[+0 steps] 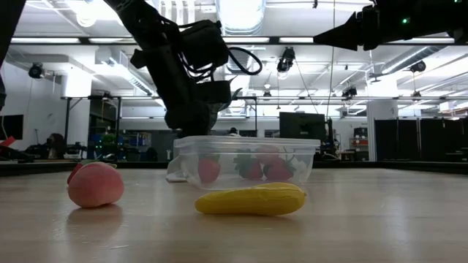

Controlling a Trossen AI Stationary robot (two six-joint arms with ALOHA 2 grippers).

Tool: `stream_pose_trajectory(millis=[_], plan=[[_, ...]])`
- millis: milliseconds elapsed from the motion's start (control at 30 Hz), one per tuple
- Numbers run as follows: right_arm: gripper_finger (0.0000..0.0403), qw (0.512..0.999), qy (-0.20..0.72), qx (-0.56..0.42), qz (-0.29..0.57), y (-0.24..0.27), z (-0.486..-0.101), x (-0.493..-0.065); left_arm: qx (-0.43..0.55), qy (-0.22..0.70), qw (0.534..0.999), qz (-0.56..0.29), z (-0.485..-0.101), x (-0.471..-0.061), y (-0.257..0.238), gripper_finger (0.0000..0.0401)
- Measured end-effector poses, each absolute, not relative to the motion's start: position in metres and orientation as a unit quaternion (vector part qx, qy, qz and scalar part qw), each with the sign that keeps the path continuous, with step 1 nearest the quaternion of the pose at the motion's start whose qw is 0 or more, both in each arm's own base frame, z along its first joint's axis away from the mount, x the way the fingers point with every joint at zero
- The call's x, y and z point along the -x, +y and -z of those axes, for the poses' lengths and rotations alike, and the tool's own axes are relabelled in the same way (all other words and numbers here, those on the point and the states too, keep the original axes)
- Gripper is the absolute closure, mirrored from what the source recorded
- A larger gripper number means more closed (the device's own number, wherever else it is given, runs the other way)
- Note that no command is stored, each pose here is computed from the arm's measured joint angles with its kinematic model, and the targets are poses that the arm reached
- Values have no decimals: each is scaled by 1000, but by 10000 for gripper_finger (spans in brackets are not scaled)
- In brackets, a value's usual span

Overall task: Pick and placing Produce into tupperware
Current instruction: Put the strawberry into the transparent bin

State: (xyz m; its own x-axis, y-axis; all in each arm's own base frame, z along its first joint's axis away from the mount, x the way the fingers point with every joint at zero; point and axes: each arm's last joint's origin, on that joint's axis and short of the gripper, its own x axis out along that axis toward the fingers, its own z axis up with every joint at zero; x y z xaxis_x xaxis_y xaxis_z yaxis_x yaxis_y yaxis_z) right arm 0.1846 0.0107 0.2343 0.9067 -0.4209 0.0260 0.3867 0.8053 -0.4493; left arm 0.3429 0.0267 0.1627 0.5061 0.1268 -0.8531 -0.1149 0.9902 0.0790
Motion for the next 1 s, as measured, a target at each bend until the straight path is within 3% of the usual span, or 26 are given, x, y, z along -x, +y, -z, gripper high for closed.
stream_pose_trajectory(millis=[233, 1000], plan=[[264, 949, 37, 228, 213, 11, -234, -185, -28, 508, 858, -66, -166, -339, 26, 401], [264, 949, 37, 228, 213, 11, -234, -185, -28, 430, 900, -67, -231, -315, 22, 401]])
